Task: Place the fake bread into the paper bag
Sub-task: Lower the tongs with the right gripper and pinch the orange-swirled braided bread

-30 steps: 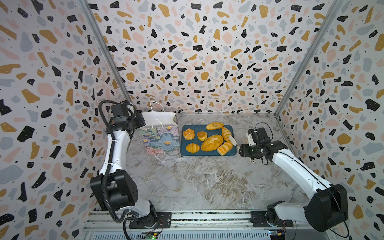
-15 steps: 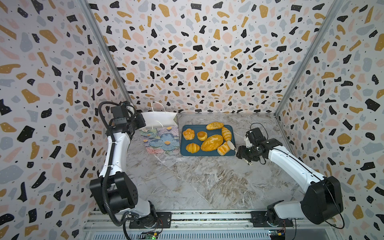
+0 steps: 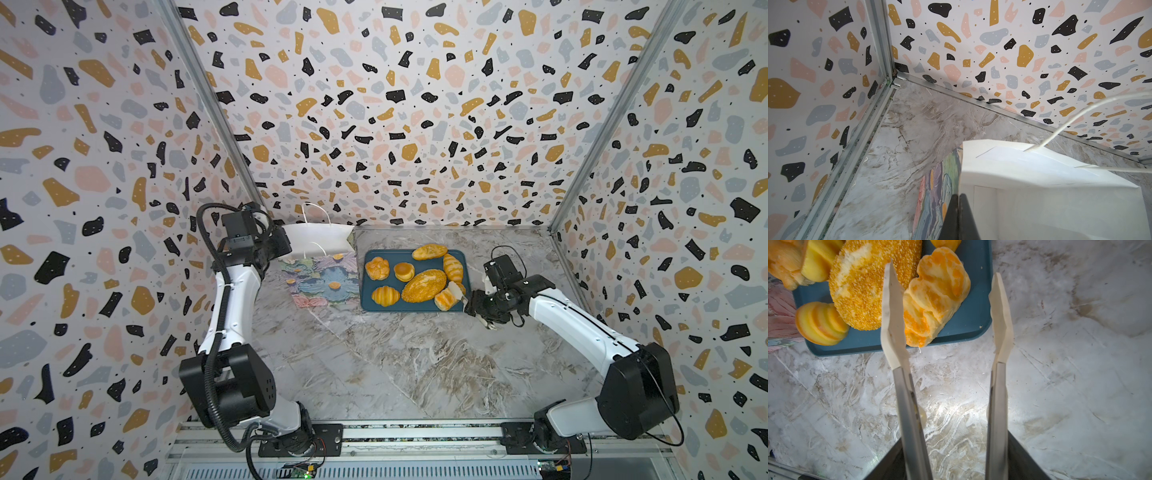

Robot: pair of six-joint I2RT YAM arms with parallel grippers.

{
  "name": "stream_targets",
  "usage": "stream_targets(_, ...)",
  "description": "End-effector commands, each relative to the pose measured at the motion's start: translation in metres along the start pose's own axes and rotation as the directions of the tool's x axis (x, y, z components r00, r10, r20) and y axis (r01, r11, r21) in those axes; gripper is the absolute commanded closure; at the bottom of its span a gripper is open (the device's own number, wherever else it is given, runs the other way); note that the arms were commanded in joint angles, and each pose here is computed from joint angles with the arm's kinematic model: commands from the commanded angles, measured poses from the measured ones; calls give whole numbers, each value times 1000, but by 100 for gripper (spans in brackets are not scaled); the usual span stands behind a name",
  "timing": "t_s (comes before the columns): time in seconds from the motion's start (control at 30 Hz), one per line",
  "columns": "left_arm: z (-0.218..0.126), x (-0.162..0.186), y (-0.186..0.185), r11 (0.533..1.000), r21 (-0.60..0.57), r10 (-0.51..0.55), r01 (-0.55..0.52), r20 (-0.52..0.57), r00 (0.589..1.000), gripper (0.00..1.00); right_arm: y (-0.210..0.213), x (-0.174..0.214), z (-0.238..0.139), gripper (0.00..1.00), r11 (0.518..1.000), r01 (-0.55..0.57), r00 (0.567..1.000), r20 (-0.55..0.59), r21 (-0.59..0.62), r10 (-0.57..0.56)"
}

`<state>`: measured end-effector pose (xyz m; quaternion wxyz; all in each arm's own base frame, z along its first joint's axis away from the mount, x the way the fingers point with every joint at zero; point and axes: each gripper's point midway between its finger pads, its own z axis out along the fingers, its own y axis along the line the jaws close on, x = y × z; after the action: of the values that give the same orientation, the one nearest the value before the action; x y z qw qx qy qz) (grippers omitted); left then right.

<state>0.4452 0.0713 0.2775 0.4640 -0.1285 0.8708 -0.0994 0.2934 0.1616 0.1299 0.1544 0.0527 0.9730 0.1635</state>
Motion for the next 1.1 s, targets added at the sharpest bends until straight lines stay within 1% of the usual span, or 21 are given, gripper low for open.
stream_targets(0.0, -8, -8, -3, 1000, 5, 1, -1, 42, 999, 100, 13, -9, -7, 35, 999, -13, 999, 39, -39, 15)
stream_targets(0.37, -8, -6, -3, 1000, 9, 0, 0, 41, 999, 100, 17, -5, 13, 36, 999, -14, 1000, 8, -49, 14)
stream_targets(0.67, -8, -6, -3, 1000, 10, -1, 1, 43, 999, 100, 18, -10, 27, 36, 999, -1, 1000, -8, -42, 0)
stream_targets(0.77, -8, -5, -3, 1000, 11, -2, 2, 42, 999, 100, 23, -10, 31, 37, 997, -6, 1000, -31, -77, 4)
stream_targets(0.87, -9, -5, -3, 1000, 9, -2, 1, 45, 999, 100, 25, -12, 32, 41, 996, -9, 999, -31, -93, 6)
stream_targets(1.07, -9, -5, -4, 1000, 14, -1, 1, 45, 999, 100, 26, -12, 30, 53, 993, -15, 999, -30, -120, 11)
